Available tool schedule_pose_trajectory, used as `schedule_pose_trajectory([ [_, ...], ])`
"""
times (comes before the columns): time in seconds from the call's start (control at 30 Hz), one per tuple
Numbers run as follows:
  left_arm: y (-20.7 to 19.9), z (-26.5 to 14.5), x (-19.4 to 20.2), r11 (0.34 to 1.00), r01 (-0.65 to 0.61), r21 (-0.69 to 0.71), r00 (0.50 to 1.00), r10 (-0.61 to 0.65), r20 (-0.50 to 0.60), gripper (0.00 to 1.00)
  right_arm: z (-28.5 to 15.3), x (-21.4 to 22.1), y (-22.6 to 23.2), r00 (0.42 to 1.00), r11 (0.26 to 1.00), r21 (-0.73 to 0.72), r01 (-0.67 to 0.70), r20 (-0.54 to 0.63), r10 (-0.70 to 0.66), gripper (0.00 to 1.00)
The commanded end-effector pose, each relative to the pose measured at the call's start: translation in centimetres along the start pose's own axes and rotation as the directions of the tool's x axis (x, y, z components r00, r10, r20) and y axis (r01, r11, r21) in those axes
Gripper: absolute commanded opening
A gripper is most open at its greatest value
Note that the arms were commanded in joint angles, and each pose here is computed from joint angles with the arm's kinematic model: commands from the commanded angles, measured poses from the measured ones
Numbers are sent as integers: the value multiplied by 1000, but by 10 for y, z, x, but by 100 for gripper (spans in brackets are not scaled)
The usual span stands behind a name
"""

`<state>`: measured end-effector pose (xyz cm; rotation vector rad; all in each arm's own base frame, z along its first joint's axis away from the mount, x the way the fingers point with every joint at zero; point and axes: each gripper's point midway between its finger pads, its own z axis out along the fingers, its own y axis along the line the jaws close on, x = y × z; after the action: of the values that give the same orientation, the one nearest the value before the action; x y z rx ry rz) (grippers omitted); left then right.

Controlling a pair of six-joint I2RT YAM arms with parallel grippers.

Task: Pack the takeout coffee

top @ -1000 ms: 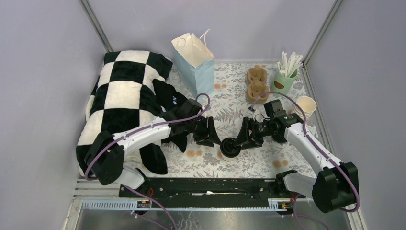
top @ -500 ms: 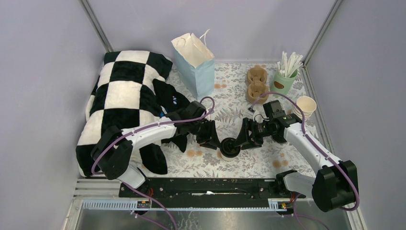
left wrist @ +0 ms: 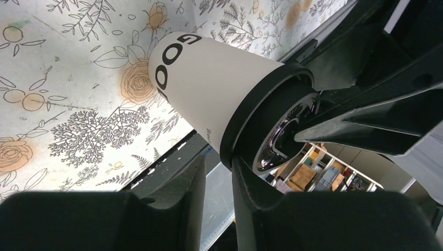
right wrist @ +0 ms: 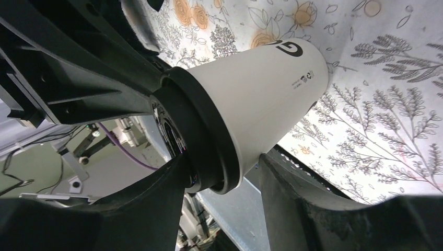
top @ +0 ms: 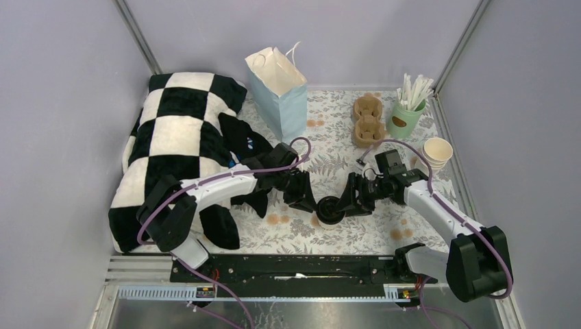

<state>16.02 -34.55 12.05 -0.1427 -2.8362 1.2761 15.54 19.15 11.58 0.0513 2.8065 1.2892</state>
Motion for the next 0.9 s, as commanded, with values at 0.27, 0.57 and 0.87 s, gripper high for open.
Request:
schedule_pose_trajectory([
  [0.27, 25, 7, -4, 991, -31, -128, 999, 32, 2, 27, 20, 5, -24, 991, 990, -36, -135, 22, 136, 57],
  [0.57, 44, 8, 4, 980, -56, -190, 998, 60, 18, 27, 32, 12, -48, 984, 973, -164, -163, 44, 173, 47],
  [0.87, 39, 10, 10, 974, -108, -198, 993, 116, 32, 28, 17, -1, -43, 987, 994, -83, -68, 139, 80, 62],
])
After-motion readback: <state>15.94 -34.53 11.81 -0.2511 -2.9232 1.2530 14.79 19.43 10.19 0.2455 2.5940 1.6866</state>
